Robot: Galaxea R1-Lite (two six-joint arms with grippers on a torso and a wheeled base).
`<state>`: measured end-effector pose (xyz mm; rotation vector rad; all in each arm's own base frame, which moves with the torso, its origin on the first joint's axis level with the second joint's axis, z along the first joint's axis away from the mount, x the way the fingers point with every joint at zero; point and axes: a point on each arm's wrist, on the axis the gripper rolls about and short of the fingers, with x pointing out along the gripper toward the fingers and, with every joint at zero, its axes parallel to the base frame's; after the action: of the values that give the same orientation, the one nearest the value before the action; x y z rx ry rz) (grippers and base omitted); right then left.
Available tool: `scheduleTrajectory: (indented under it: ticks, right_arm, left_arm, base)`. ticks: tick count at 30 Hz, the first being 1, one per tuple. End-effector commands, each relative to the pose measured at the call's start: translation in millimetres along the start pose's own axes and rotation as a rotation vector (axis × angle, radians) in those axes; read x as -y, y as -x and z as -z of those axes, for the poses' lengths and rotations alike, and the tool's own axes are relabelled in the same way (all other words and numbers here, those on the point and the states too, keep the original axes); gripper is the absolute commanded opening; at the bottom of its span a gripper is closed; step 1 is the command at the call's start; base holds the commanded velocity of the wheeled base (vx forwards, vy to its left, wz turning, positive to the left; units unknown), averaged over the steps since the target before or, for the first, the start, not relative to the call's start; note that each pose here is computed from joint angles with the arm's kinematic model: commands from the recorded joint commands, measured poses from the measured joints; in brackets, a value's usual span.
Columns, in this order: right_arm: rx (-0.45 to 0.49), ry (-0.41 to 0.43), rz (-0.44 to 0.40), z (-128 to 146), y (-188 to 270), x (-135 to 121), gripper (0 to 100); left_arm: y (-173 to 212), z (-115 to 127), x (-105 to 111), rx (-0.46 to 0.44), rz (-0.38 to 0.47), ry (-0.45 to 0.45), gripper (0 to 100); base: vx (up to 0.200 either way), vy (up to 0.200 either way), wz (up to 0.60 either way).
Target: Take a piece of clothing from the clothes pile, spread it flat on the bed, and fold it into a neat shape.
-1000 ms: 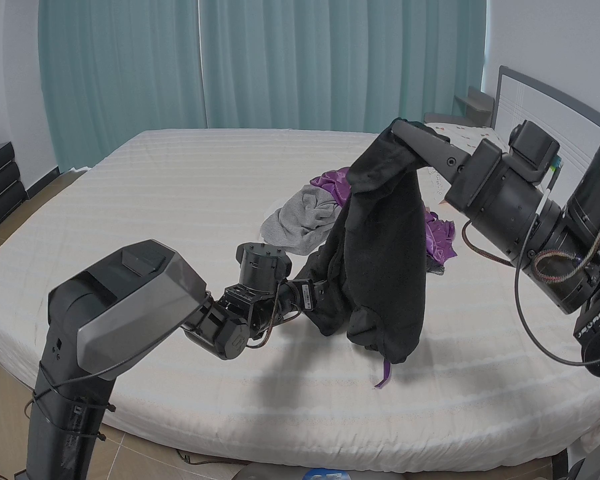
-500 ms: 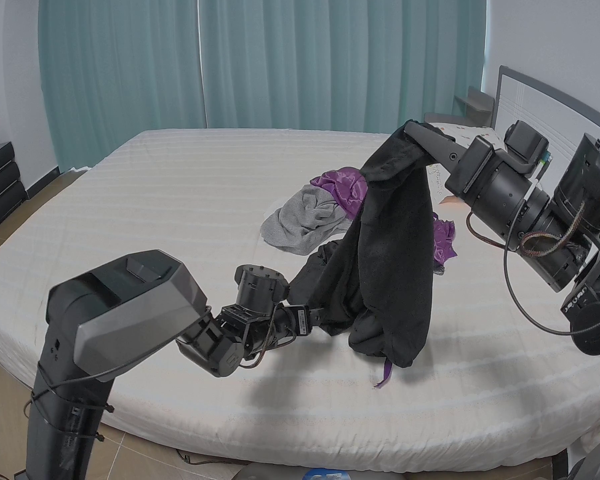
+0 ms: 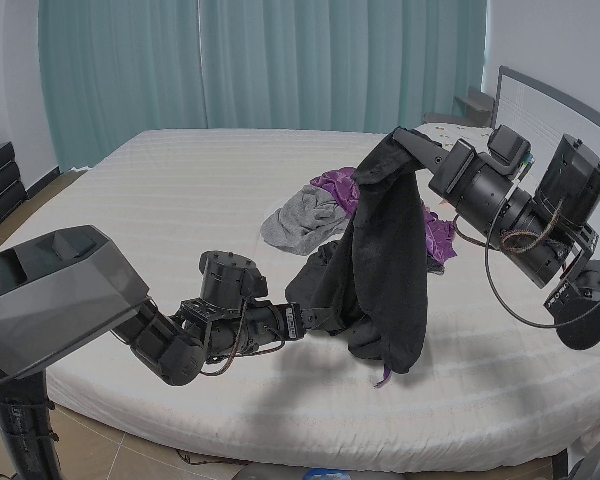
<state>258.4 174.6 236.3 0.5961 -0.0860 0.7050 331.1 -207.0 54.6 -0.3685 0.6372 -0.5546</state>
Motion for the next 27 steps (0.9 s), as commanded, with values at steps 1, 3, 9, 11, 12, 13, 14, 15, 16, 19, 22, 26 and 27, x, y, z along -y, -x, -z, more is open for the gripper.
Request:
scheduleTrajectory:
  ticks: [1, 3, 9, 11, 12, 13, 14, 15, 16, 19, 22, 26, 27]
  right_arm:
    - [-0.008, -0.004, -0.001, 3, 0, 0, 0]
    - [-0.016, -0.009, -0.015, 6, 0, -6, 0]
    - [-0.029, -0.027, -0.069, 12, 0, -27, 0]
    - [-0.030, -0.029, -0.075, 12, 0, -29, 0]
    - [-0.026, -0.030, -0.083, 10, 2, -31, 0]
    - [-0.024, -0.030, -0.085, 10, 2, -32, 0]
    - [-0.023, -0.031, -0.089, 9, 3, -33, 0]
    - [-0.019, -0.031, -0.092, 8, 4, -34, 0]
    - [-0.014, -0.031, -0.095, 5, 5, -35, 0]
    - [0.003, -0.030, -0.103, -1, 8, -38, 0]
    - [0.020, -0.030, -0.113, -9, 13, -42, 0]
    - [0.028, -0.024, -0.106, -12, 14, -40, 0]
    - [0.028, -0.024, -0.103, -12, 14, -39, 0]
  left_arm:
    - [11, -9, 9, 0.024, 0.043, -0.004, 100]
    - [9, -10, 9, 0.022, 0.049, -0.003, 100]
    - [-3, -16, 12, 0.039, 0.074, -0.003, 100]
    - [-8, -17, 12, 0.045, 0.078, 0.005, 100]
    - [-15, -22, 13, 0.061, 0.085, 0.034, 100]
    - [-19, -23, 13, 0.064, 0.089, 0.049, 100]
    - [-21, -24, 12, 0.065, 0.089, 0.057, 100]
    - [-26, -23, 11, 0.070, 0.086, 0.058, 100]
    - [-32, -22, 8, 0.073, 0.079, 0.058, 100]
    - [-47, -24, 3, 0.097, 0.044, 0.060, 100]
    - [-74, -24, -5, 0.174, -0.075, 0.064, 100]
    - [-97, -28, -11, 0.208, -0.172, 0.067, 100]
    - [-98, -28, -11, 0.206, -0.179, 0.066, 100]
  base:
    - [0.000, 0.000, 0.00]
    - [0.000, 0.000, 0.00]
    - [0.000, 0.000, 0.00]
    - [0.000, 0.000, 0.00]
    - [0.000, 0.000, 0.00]
    - [0.000, 0.000, 0.00]
    - [0.000, 0.000, 0.00]
    - [0.000, 0.000, 0.00]
    - [0.000, 0.000, 0.00]
    - [0.000, 0.000, 0.00]
    - [0.000, 0.000, 0.00]
    - [0.000, 0.000, 0.00]
    - [0.000, 0.000, 0.00]
